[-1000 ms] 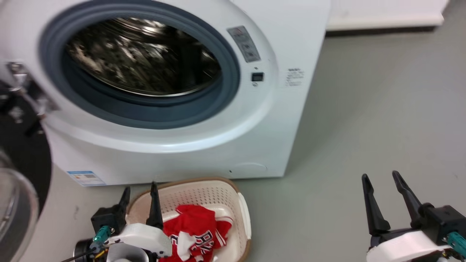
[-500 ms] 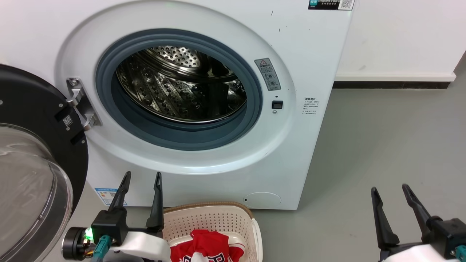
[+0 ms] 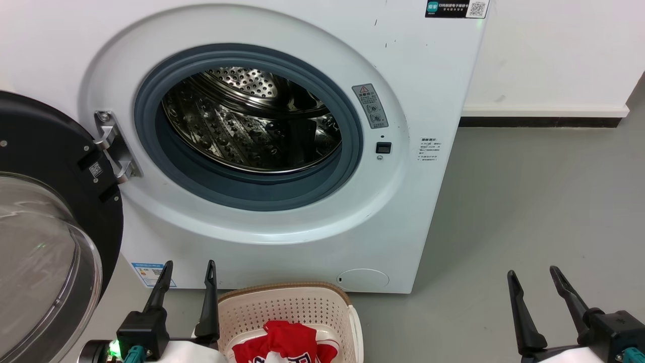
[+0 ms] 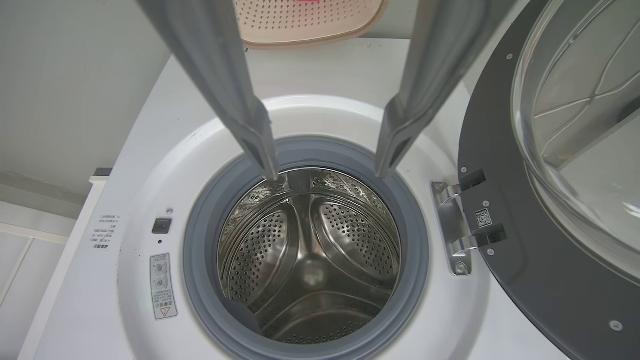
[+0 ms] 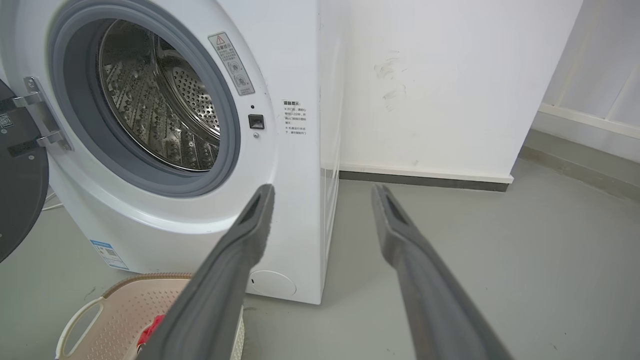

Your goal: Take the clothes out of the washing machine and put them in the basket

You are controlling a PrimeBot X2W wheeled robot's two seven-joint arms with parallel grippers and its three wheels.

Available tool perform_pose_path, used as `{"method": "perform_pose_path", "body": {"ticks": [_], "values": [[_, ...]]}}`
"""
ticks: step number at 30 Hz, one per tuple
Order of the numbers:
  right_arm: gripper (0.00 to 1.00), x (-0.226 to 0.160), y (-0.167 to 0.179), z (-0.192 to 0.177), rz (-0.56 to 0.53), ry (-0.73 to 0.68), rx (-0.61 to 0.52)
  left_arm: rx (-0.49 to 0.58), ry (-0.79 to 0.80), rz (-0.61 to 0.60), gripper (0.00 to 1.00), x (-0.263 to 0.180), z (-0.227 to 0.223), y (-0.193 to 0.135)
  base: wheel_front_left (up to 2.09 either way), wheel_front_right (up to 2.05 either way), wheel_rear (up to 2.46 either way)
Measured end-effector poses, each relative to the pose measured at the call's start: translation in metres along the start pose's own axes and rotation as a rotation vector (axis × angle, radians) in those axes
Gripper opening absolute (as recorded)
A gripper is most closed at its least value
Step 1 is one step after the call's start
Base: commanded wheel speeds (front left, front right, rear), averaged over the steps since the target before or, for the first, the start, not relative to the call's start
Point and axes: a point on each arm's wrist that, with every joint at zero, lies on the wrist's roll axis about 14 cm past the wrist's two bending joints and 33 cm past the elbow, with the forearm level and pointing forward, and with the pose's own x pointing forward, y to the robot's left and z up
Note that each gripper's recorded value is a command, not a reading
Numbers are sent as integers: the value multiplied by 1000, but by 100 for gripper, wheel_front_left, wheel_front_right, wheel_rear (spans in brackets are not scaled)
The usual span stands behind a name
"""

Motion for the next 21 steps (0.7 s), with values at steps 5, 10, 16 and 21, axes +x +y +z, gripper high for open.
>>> {"method": "perform_pose_path", "body": {"ticks": [5,10,16,21], "values": [[100,0,0,0,1,0,3,-7,3,1,100,0,0,0,0,0,0],[100,0,0,-1,0,-1,10,-10,9,2,100,1,-2,0,0,0,0],[100,0,0,-3,-1,7,14,-6,18,0,100,1,-4,0,0,0,0],[0,0,1,-10,1,27,24,-5,41,-3,0,-1,-11,-1,0,0,0]]}}
